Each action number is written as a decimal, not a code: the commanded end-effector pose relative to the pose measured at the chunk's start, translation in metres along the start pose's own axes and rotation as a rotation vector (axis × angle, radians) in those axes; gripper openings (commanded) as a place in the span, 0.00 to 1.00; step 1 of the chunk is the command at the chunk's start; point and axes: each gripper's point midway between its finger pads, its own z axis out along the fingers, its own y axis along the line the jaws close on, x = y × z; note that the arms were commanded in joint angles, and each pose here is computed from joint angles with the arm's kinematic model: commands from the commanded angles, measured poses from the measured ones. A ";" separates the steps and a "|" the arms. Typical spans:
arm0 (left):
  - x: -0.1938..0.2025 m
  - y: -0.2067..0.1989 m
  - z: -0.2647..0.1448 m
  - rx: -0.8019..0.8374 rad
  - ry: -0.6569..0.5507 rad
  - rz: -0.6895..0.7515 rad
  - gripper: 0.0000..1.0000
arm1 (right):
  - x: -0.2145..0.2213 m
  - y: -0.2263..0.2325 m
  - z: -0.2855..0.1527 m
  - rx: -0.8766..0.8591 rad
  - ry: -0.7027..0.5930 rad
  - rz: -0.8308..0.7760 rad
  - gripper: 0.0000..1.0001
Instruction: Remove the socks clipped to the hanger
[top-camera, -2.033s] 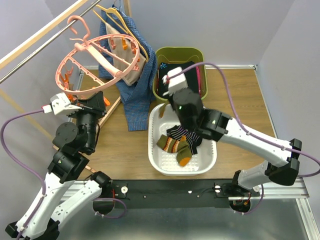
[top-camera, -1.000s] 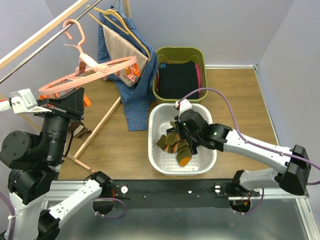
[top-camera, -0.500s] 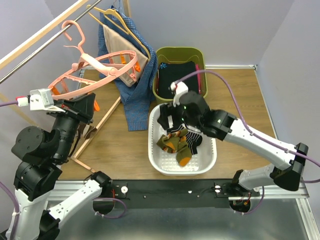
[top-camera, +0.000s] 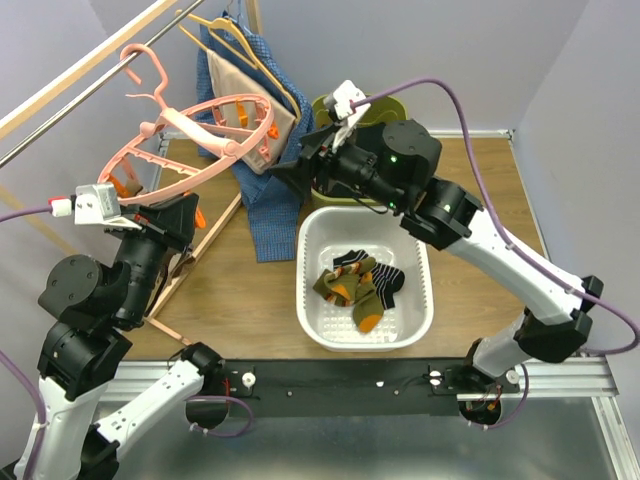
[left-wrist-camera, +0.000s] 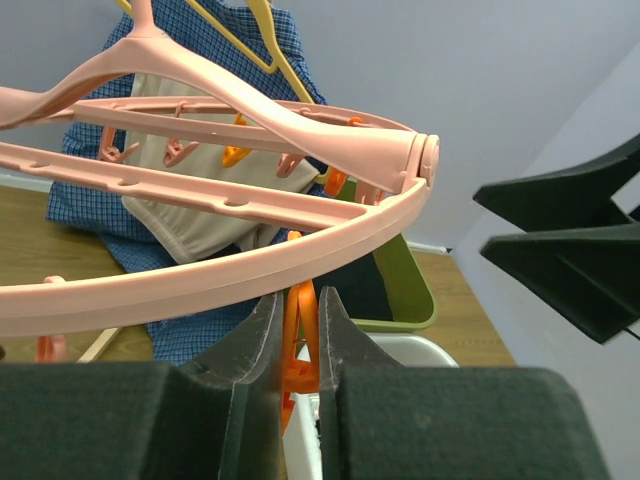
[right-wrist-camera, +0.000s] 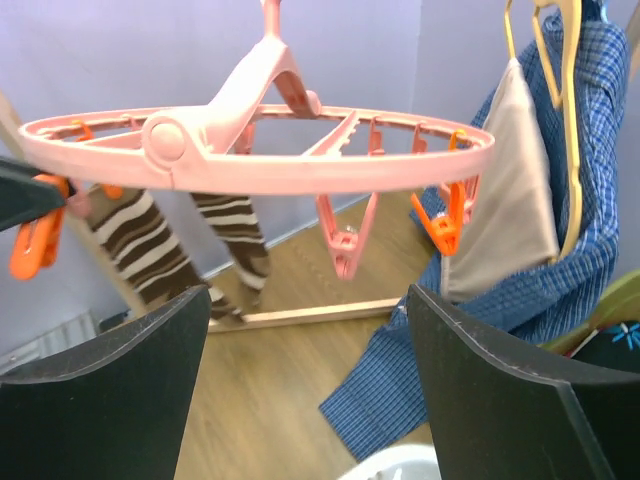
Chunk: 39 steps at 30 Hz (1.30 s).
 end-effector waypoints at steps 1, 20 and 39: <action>-0.008 -0.010 0.001 0.049 -0.027 -0.001 0.00 | 0.013 0.004 0.035 -0.051 -0.002 -0.092 0.84; -0.003 -0.010 -0.001 0.061 -0.004 0.032 0.00 | 0.037 -0.033 0.093 0.119 -0.054 -0.139 0.51; -0.015 -0.038 -0.030 0.244 0.026 0.055 0.00 | 0.016 -0.041 0.120 0.071 -0.132 -0.069 0.01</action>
